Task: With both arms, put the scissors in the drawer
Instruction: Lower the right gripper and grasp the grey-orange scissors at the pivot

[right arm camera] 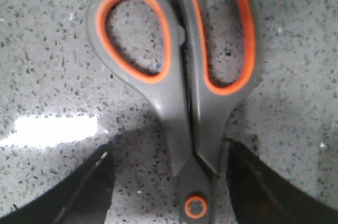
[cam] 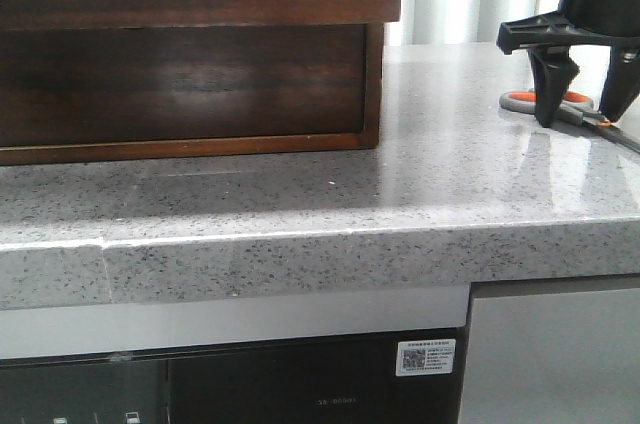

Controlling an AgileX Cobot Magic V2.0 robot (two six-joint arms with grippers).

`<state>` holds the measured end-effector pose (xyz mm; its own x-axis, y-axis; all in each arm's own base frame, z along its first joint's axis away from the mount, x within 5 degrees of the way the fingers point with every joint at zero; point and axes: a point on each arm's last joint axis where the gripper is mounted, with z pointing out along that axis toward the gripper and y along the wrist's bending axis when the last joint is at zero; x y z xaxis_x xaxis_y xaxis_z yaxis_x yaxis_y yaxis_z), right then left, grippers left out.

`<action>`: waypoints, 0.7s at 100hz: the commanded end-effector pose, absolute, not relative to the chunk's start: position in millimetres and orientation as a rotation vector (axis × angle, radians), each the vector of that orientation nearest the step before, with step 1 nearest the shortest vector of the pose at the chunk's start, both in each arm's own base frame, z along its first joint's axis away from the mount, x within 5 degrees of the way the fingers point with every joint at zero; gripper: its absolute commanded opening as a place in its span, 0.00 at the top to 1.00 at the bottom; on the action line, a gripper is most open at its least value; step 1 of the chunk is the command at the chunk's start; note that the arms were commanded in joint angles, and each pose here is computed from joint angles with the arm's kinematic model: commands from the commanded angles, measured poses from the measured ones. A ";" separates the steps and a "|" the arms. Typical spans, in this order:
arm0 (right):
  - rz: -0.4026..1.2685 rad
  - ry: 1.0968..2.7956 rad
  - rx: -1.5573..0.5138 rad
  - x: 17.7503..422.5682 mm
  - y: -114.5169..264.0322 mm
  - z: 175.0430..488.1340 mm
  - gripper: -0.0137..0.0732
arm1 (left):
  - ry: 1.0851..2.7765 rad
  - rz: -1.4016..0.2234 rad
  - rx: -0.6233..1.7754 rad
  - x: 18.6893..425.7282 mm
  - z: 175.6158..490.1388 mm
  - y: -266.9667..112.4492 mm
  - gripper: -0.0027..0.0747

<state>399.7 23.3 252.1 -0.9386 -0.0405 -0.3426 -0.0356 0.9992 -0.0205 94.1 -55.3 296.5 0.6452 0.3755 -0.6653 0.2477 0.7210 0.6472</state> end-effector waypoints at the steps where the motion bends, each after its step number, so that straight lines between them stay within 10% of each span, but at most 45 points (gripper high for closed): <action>1: -0.041 2.695 -0.095 398.1 23.4 281.3 0.38 | 0.839 0.049 0.725 92.8 309.1 -54.0 0.58; 21: -0.042 2.697 -0.095 398.0 23.4 281.3 0.41 | 0.839 0.049 0.725 92.8 309.1 -54.0 0.58; 49: -0.042 2.704 -0.095 397.4 23.3 281.0 0.92 | 0.839 0.049 0.725 92.8 309.1 -54.0 0.58; 70: -0.043 2.699 -0.100 396.7 23.3 282.7 0.93 | 0.839 0.049 0.725 92.8 309.1 -54.0 0.58</action>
